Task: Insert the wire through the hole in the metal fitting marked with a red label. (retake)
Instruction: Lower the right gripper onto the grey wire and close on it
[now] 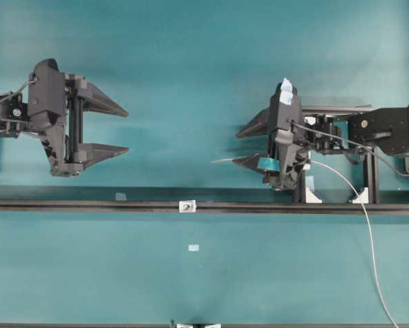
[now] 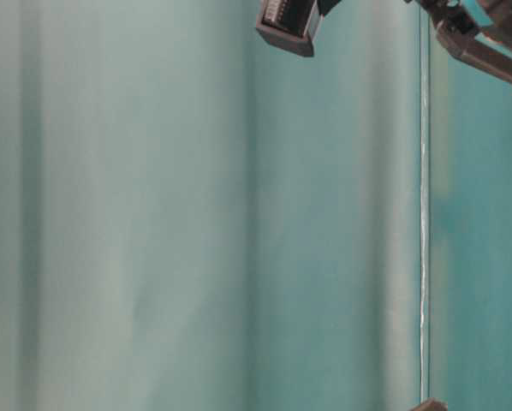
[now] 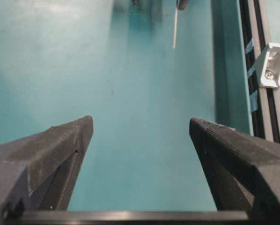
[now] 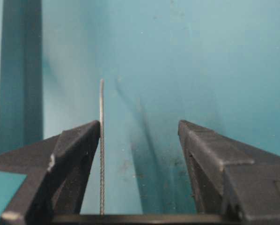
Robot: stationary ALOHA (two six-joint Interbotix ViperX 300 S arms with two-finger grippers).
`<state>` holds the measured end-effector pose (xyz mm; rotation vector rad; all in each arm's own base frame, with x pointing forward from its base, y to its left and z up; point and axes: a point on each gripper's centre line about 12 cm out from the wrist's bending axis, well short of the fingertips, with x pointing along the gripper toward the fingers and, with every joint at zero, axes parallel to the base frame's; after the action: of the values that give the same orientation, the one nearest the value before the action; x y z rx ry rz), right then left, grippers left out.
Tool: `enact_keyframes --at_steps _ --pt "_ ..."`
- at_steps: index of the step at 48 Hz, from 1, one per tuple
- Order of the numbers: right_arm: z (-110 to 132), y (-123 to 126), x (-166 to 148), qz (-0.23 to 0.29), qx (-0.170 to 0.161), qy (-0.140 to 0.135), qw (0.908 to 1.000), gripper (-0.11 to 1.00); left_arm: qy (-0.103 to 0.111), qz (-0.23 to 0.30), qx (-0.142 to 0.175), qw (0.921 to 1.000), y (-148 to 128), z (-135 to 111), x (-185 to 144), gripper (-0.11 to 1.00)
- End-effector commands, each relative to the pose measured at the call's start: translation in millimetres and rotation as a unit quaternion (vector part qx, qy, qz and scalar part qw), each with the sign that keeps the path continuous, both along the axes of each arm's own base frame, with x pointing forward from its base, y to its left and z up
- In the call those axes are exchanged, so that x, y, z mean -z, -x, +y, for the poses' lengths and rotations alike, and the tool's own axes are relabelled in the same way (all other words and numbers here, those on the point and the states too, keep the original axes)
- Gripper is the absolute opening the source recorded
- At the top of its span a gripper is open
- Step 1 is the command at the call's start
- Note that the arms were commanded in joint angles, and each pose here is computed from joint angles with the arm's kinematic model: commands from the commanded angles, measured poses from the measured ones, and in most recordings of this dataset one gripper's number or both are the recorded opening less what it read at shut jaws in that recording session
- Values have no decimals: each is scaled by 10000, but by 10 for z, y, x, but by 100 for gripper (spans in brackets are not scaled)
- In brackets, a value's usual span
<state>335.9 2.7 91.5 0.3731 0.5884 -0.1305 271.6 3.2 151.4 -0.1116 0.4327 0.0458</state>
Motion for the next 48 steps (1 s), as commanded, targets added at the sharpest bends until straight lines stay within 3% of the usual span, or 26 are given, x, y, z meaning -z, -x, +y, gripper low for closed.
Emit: enact_keyframes --at_steps 1,11,20,24,48 --pt "-12 -49 -71 -153 26 -1 9999 72 -11 -130 -9 9999 -24 6 -56 66" --pt "-12 -28 -54 -115 21 5 9999 56 -11 -138 -9 9999 -28 6 -60 66" --pt "-38 -33 -58 -122 43 31 9999 16 -11 -138 -9 9999 -28 6 -60 66" --pt "-41 -39 -63 -137 22 56 9999 4 -11 -130 -9 9999 -29 6 -56 66" --pt "-38 -62 -165 -252 8 59 9997 3 -13 -214 -10 9998 -35 6 -88 66"
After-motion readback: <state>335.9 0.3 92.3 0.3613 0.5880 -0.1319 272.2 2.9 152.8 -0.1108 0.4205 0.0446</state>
